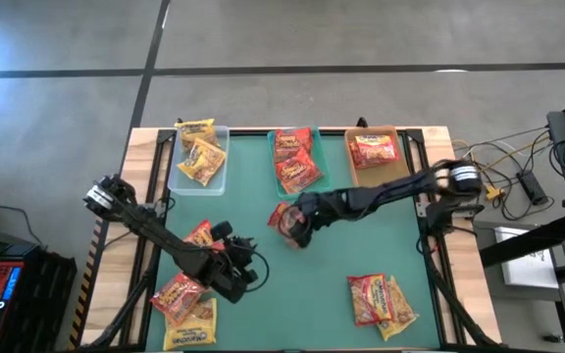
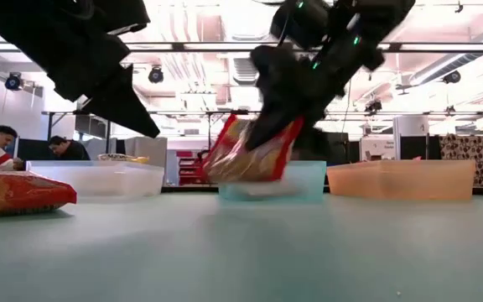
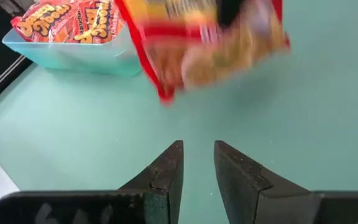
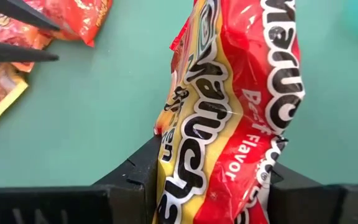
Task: Sort Maruchan noodles
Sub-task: Put the orange noodle pack into the orange bin
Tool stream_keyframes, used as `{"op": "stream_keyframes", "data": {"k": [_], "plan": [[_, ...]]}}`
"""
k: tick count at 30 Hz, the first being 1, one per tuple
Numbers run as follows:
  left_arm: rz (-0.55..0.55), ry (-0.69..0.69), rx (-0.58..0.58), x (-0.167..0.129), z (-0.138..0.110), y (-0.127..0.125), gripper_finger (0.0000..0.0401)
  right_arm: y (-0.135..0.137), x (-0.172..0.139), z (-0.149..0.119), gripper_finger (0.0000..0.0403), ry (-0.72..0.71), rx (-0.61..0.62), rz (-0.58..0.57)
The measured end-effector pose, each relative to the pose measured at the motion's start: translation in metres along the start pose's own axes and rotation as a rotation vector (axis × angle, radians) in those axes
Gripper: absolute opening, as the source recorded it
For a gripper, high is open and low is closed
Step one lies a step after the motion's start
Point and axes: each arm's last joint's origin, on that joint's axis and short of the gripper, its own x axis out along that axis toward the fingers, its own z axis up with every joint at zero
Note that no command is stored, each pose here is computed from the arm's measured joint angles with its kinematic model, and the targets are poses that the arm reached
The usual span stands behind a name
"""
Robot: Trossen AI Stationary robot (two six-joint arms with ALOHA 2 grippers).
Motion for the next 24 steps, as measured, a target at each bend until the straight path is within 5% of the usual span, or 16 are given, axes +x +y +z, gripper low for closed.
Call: {"op": "stream_keyframes", "data": {"k": [4,15,24], "plan": [[0.002,-0.001,0.021,0.0,0.0,0.0,0.0074,-0.004,-0.046,0.01,0.0131,0.015,-0.032,-0.055],[0.027,-0.001,0.048,0.005,0.003,0.004,0.0074,-0.042,-0.171,-0.001,0.0131,0.061,-0.065,-0.471],[0.042,0.002,0.028,0.01,0.006,0.007,0.0074,-0.069,-0.205,-0.016,0.0132,0.203,-0.206,-0.73]]}}
